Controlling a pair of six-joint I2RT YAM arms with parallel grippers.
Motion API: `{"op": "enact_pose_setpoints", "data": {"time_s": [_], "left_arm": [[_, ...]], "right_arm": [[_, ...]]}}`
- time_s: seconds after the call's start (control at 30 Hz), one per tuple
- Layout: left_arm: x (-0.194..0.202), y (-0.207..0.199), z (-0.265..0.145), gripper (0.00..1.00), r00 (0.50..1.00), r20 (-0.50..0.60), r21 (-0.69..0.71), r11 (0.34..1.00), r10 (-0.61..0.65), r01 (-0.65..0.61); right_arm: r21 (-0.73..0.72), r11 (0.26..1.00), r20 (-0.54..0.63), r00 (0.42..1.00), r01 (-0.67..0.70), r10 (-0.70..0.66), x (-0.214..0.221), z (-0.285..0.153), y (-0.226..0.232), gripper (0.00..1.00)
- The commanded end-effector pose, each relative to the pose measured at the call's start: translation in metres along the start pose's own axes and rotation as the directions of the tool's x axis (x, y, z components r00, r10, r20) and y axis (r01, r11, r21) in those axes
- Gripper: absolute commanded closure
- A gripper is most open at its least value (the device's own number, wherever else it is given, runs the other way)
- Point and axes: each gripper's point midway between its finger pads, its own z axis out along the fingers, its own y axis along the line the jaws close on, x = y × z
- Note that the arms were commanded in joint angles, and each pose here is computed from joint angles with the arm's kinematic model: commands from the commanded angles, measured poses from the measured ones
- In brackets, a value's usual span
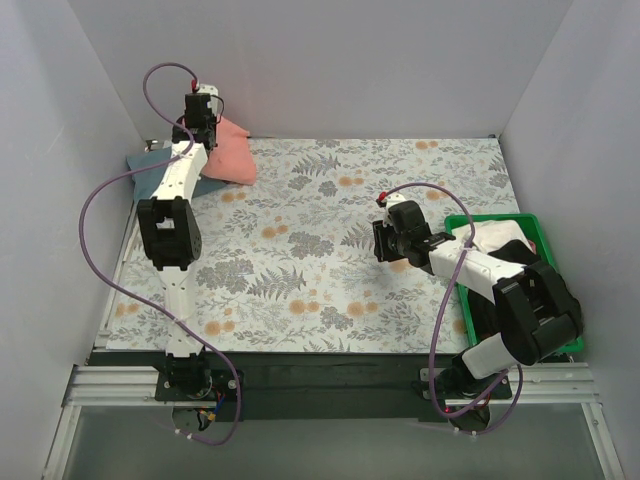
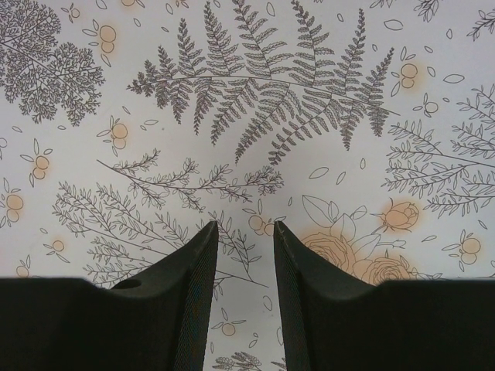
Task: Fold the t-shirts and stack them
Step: Neatly place the folded tshirt to the corner
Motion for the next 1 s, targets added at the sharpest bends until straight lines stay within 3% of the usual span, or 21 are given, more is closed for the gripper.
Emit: {"op": "enact_pose_setpoints", "data": {"time_s": [0.0, 0.13, 0.23, 0.97], "left_arm": [[-0.077, 0.047, -0.050, 1.00, 0.985, 0.172, -0.069, 0.997, -0.023, 0.036], [-0.084, 0.054, -0.056, 1.00, 0.982, 0.186, -0.079, 0.996, -0.019, 0.035], [-0.083, 0.083, -0.057, 1.00, 0.982, 0.187, -0.116, 0.992, -0.035, 0.057], [-0.096, 0.131, -0.081, 1.00, 0.964, 0.248, -0.166, 0.976, -0.100, 0.144]], "right_arm": [[-0.010, 1.000, 0.023, 1.000, 0.006, -0.006, -0.009, 0.001, 0.002, 0.58], [-0.010, 1.000, 0.022, 1.000, 0.003, -0.003, -0.009, 0.001, 0.001, 0.58], [-0.014, 1.000, 0.018, 1.000, 0.004, -0.004, -0.008, 0.002, 0.002, 0.59], [-0.040, 0.999, 0.007, 1.000, 0.000, 0.000, -0.006, 0.004, 0.007, 0.59]]}}
